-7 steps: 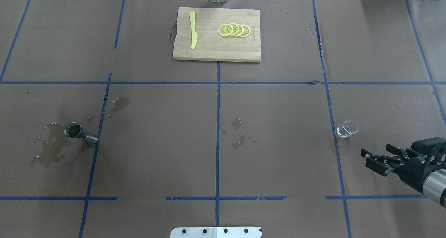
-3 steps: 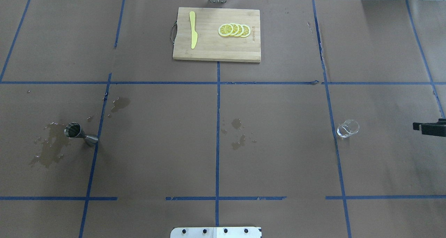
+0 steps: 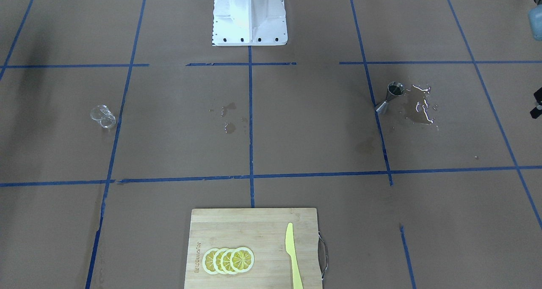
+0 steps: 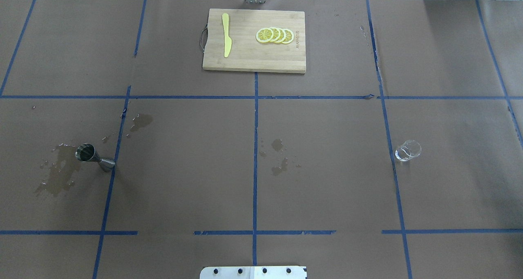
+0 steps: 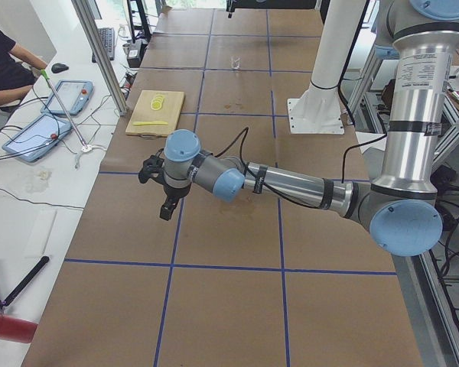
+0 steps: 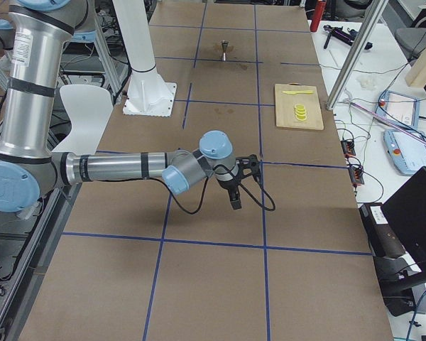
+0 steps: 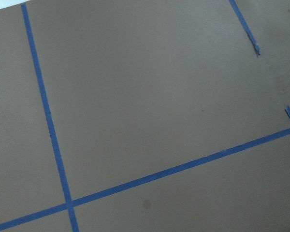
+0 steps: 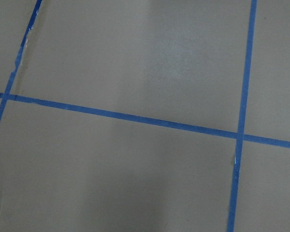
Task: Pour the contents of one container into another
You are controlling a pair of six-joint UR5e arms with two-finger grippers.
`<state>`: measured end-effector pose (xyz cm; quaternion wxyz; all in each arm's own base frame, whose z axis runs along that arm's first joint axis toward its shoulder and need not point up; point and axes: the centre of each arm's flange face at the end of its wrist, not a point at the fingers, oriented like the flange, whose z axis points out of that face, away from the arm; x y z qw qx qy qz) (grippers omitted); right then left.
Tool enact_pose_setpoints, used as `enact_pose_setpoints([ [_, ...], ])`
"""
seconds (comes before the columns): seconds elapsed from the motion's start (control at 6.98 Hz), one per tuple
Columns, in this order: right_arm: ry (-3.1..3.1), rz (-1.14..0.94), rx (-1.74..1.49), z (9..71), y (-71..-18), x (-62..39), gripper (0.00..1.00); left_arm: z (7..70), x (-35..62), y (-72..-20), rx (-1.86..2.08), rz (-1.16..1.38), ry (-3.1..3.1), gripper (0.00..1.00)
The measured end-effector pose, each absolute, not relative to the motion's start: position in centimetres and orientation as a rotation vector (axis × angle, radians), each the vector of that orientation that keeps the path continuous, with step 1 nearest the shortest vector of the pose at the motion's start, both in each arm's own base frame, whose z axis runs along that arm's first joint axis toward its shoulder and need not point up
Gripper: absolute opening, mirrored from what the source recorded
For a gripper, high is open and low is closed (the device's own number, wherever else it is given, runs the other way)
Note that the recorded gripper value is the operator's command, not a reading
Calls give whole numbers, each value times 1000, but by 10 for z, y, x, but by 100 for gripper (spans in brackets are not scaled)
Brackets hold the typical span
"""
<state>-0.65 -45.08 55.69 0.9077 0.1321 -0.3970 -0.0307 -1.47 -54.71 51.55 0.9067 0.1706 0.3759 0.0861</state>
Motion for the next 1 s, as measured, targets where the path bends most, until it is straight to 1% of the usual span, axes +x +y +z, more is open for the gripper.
enact_pose_setpoints([
  [0.14,-848,-38,197,544,-471,19,100,505,-43,-555,323,162,756,100],
  [0.43,-888,23,108,551,-474,41,100,511,-71,-546,259,118,747,100],
  [0.72,-885,35,90,569,-465,46,100,540,-54,-527,194,131,753,100],
  [1.0,-881,48,63,587,-462,46,100,546,-33,-527,211,182,750,100],
])
